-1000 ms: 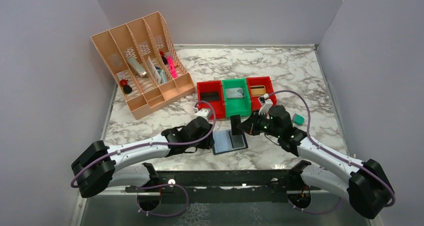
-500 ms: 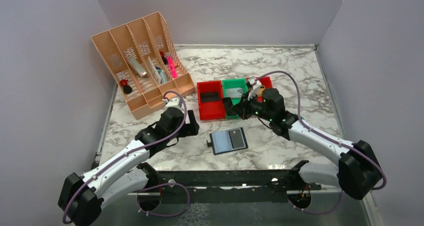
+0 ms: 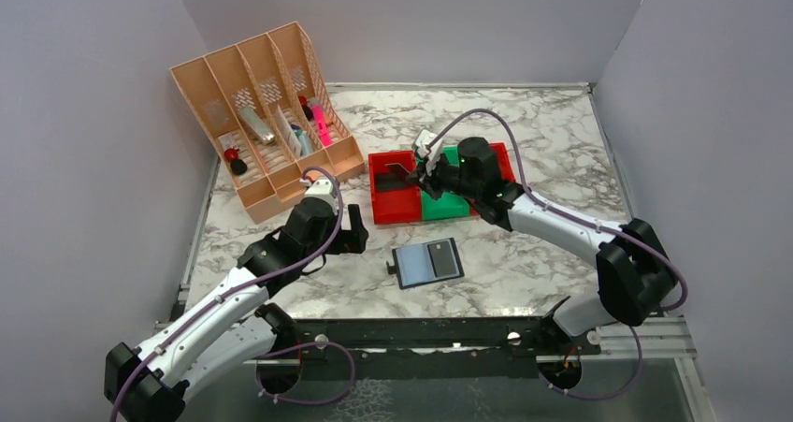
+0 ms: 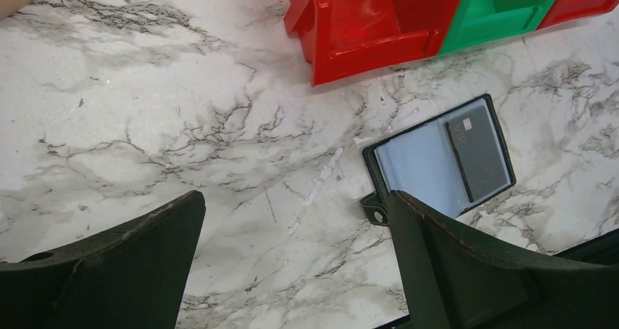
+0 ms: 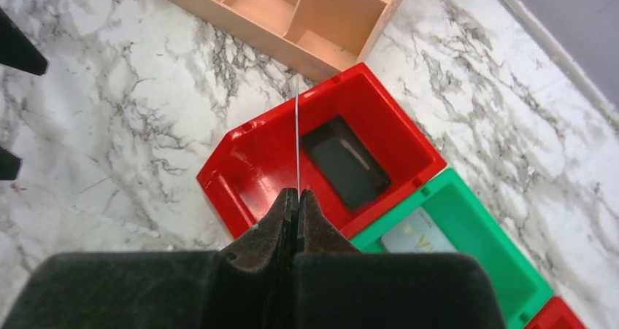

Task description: Take the credit cards out of the card holder

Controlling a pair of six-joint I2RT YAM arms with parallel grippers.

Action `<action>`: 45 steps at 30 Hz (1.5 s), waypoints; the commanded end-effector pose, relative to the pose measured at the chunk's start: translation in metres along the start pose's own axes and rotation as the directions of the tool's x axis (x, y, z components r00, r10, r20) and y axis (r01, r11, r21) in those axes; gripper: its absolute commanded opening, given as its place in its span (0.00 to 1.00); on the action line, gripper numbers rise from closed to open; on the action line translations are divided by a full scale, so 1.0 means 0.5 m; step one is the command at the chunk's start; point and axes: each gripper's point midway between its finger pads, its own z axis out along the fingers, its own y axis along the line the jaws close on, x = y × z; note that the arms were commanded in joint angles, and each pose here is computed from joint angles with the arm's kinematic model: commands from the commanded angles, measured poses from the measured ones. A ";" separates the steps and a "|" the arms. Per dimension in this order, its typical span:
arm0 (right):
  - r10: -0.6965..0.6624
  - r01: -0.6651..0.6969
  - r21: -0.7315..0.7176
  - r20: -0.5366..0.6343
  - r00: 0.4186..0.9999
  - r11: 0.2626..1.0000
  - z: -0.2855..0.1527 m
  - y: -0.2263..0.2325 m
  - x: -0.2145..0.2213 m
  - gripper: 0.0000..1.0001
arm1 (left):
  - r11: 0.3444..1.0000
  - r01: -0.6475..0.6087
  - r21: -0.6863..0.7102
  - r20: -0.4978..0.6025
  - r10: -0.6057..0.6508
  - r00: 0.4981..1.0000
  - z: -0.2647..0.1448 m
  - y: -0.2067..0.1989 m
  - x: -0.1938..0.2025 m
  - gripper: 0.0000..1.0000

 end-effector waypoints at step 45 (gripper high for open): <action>-0.617 0.658 -0.025 -0.378 0.691 0.753 0.230 -0.132 0.149 0.04 | 0.986 0.047 -0.159 0.161 -0.021 0.987 -0.060 0.064 -0.067 0.99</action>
